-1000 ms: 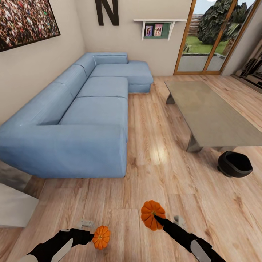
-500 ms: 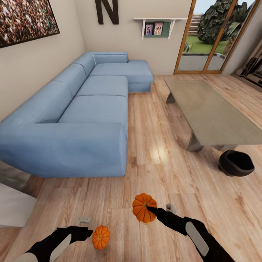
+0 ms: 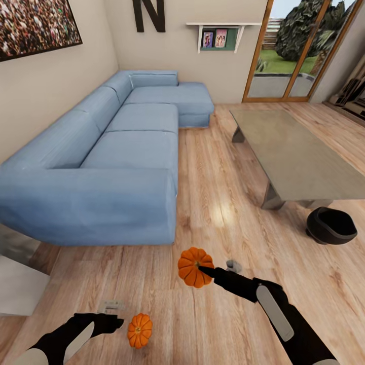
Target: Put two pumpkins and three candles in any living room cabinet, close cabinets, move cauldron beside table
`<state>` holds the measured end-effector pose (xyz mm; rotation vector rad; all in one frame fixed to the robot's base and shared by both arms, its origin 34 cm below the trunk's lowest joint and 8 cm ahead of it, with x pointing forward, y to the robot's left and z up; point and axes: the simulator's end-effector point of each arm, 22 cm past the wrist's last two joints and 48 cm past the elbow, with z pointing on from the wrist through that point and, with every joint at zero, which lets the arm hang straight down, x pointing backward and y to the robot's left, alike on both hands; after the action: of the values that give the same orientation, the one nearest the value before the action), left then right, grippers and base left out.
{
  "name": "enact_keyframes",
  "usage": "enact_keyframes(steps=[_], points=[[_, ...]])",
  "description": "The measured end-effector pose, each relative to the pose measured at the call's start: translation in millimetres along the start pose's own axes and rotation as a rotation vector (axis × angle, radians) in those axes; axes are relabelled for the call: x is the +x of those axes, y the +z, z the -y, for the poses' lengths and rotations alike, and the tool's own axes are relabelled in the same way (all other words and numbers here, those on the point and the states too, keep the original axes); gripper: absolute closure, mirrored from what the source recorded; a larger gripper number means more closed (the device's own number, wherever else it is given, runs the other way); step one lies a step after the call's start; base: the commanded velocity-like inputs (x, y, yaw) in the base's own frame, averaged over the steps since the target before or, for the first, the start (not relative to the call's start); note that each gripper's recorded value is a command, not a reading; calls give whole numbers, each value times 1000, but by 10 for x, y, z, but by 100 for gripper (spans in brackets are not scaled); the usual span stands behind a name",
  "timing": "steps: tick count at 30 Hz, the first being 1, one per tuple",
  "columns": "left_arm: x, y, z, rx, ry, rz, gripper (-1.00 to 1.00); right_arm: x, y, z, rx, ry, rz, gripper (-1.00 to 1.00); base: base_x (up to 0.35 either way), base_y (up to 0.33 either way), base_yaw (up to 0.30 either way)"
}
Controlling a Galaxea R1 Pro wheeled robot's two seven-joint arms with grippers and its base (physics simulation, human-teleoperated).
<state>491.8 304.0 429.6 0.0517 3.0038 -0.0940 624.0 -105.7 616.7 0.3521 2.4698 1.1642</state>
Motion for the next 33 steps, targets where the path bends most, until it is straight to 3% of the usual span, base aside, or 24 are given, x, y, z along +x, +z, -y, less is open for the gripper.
enact_keyframes(steps=[5, 8, 12, 20, 24, 29, 33], points=[[48, 69, -96, -9, -13, -22, -100, -62, 11, -113, -27, -33, 4, 100, 0, 0, 0], [84, 96, -165, -10, -73, -54, -100, -62, 29, -121, -35, -41, 2, 100, 0, 0, 0], [64, 153, -203, -11, -102, -62, -100, -46, 63, -74, -36, -43, 2, 100, 0, 0, 0], [32, 289, -195, -7, -107, -56, -100, 4, 160, -24, -55, -30, 4, 100, 0, 0, 0], [26, 357, -201, -5, -108, -52, -100, -5, 179, -106, -93, -16, 4, 100, 0, 0, 0], [13, 425, -9, 109, -113, -42, -100, 20, 189, -204, -121, -33, -16, 100, 0, 0, 0], [23, 488, -3, 127, -112, -38, -100, 47, 228, -145, -121, -34, -18, 100, 0, 0, 0]])
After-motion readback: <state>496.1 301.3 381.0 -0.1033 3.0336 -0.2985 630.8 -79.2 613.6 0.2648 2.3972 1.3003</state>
